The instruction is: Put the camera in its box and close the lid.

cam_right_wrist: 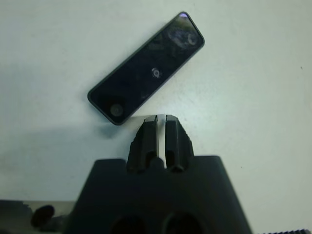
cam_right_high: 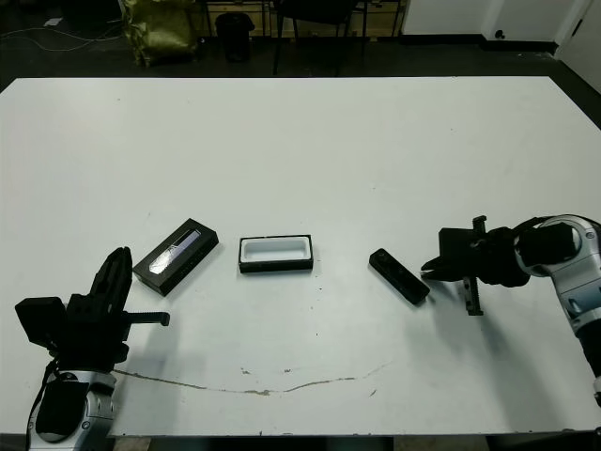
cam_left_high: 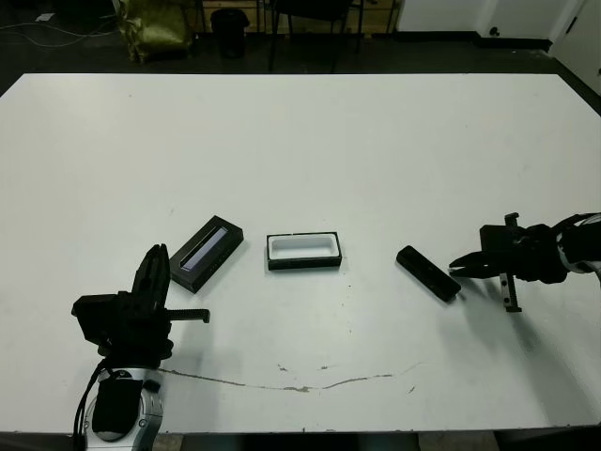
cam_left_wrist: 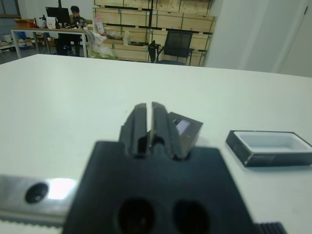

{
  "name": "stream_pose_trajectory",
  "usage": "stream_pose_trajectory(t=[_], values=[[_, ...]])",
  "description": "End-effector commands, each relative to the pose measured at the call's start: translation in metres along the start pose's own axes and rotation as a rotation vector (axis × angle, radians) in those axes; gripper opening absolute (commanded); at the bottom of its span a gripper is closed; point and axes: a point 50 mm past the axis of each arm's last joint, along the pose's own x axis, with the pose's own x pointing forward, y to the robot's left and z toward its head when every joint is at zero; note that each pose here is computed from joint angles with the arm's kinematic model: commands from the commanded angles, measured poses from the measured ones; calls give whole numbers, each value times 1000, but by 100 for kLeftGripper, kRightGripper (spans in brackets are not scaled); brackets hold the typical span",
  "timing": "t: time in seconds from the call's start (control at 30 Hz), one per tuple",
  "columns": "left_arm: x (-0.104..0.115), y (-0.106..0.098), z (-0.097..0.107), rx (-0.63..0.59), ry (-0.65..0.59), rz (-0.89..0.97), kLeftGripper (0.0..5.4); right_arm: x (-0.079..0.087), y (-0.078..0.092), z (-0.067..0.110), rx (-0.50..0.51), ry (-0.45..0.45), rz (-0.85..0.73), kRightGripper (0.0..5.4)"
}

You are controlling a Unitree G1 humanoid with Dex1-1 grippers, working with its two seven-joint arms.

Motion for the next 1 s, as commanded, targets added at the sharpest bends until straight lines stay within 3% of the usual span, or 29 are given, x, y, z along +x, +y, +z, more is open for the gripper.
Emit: stream_pose_trajectory(t=[0.03,0.37,0.53,0.67,0.83,1.0], values=[[-2,2,-4,10,30,2,2,4,9,-8,43,2,37,0],[-1,2,-5,8,33,10,2,6,10,-6,34,13,55,0],[-2,2,-4,8,32,7,2,3,13,-3,66,-41,73,0],[-1,3,-6,2,21,3,2,-2,15,4,77,-23,68,0],[-3,2,-6,0,35,12,2,2,18,0,119,-49,81,0],[-3,2,-5,-2,38,9,2,-1,14,-4,76,0,27,0]])
